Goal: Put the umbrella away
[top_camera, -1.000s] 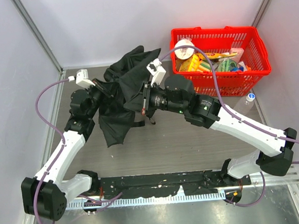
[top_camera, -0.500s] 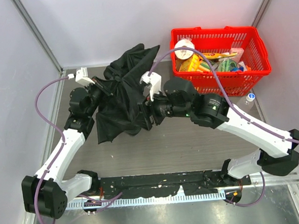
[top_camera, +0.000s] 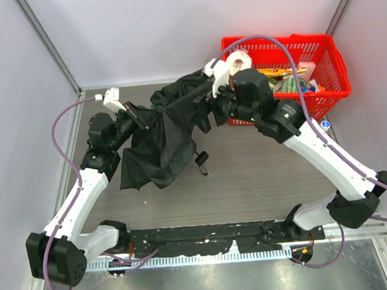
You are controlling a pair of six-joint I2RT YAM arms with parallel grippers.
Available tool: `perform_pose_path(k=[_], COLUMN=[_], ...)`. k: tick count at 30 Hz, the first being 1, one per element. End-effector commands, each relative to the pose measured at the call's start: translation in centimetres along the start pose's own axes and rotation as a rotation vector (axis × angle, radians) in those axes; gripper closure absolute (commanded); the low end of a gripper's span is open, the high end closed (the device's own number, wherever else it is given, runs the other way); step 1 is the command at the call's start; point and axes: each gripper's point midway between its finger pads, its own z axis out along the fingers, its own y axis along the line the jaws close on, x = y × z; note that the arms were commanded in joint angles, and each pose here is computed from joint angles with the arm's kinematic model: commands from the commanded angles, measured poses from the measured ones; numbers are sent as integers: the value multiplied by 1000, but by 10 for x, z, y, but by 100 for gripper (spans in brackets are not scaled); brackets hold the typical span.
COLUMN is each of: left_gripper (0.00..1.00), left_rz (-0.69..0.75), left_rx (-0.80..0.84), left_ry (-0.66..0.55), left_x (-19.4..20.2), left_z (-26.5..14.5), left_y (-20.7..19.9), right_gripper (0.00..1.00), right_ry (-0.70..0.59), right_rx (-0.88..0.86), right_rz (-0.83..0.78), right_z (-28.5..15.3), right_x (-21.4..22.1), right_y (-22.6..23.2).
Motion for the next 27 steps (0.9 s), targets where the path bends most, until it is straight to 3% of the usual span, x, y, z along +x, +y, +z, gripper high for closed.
perform_pose_path(k=[1, 9, 17, 23, 27], left_gripper=[100, 100, 100, 100, 100], left_rz=[84, 129, 116, 56, 16], left_rx=[250, 383, 543, 635, 695], left_ry=[-71, -60, -31, -11, 29], left_x=[-32, -33, -28, -29, -24], left_z=[-20, -31, -43, -51, -53], left_y=[-66, -94, -120, -136, -143], right_gripper=[14, 12, 12, 11, 12], right_ry=[-34, -30, -28, -2, -29], right_rx=[-266, -291, -183, 50, 1], right_rz=[-19, 11, 18, 13, 35], right_z=[18, 47, 74, 96, 105], right_x=[-6, 8, 18, 29, 28], right_y=[38, 42, 35, 8, 18])
